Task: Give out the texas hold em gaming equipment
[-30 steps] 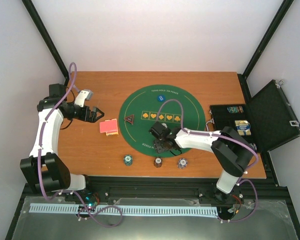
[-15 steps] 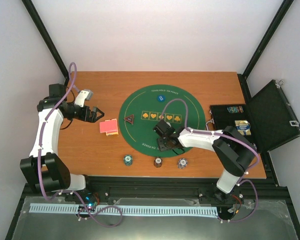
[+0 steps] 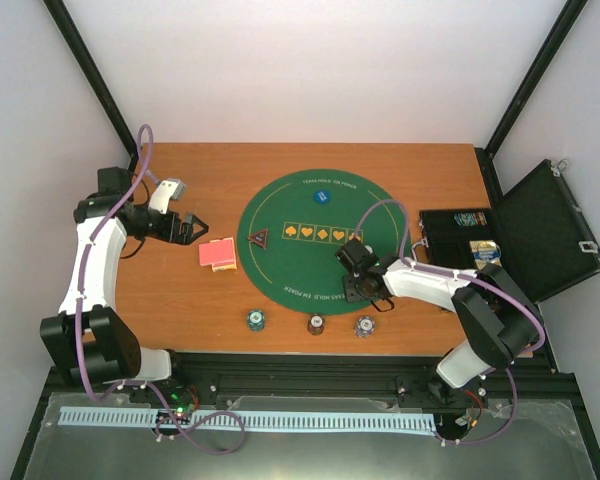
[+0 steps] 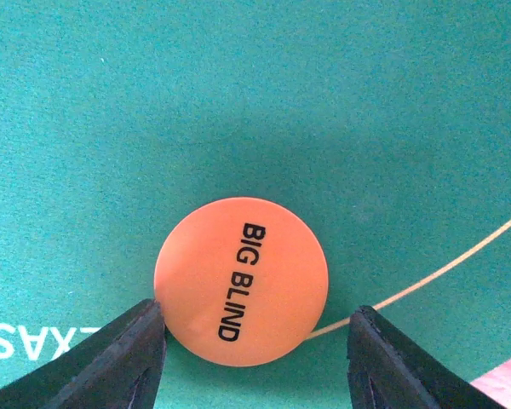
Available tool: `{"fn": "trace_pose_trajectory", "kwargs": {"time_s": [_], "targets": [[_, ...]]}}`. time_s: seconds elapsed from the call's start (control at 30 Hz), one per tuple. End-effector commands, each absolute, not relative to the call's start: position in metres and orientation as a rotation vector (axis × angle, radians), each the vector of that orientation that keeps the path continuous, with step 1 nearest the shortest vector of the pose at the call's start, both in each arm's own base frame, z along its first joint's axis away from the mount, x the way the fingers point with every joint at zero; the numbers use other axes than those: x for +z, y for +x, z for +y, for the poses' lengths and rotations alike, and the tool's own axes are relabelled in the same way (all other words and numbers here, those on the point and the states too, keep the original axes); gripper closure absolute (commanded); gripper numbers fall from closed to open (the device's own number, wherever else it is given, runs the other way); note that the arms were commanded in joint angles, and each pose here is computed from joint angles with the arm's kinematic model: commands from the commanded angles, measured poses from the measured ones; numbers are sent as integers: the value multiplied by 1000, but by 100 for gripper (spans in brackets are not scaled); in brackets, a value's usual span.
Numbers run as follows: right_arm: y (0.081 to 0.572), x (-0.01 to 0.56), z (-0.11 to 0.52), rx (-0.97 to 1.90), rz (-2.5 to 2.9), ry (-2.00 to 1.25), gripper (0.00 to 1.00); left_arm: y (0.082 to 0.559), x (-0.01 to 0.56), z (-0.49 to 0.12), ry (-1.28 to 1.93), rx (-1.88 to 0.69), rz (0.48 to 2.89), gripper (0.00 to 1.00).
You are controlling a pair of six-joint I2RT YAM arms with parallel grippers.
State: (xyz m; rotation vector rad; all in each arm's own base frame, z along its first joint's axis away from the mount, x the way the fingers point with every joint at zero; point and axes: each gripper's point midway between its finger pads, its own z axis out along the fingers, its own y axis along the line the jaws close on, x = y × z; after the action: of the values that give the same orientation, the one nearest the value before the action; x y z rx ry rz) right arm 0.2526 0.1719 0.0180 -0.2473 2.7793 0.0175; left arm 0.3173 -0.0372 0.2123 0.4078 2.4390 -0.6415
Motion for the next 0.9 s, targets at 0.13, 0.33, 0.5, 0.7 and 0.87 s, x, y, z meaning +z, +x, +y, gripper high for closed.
{"fn": "trace_pose_trajectory", "kwargs": {"time_s": [0.13, 0.33, 0.5, 0.7, 0.87], "targets": [[265, 41, 177, 28, 2743, -251, 34, 323, 234, -34, 429, -602, 2381, 0], [280, 52, 187, 19, 2716, -293, 31, 323, 233, -35, 430, -615, 2384, 0], [292, 42, 190, 23, 2732, -300, 35, 323, 233, -33, 421, -595, 2391, 0], [290, 25, 184, 4, 2771, -310, 40, 324, 230, -28, 420, -563, 2411, 0], [284, 22, 178, 5, 2779, -291, 45, 324, 230, -26, 416, -544, 2413, 0]]}}
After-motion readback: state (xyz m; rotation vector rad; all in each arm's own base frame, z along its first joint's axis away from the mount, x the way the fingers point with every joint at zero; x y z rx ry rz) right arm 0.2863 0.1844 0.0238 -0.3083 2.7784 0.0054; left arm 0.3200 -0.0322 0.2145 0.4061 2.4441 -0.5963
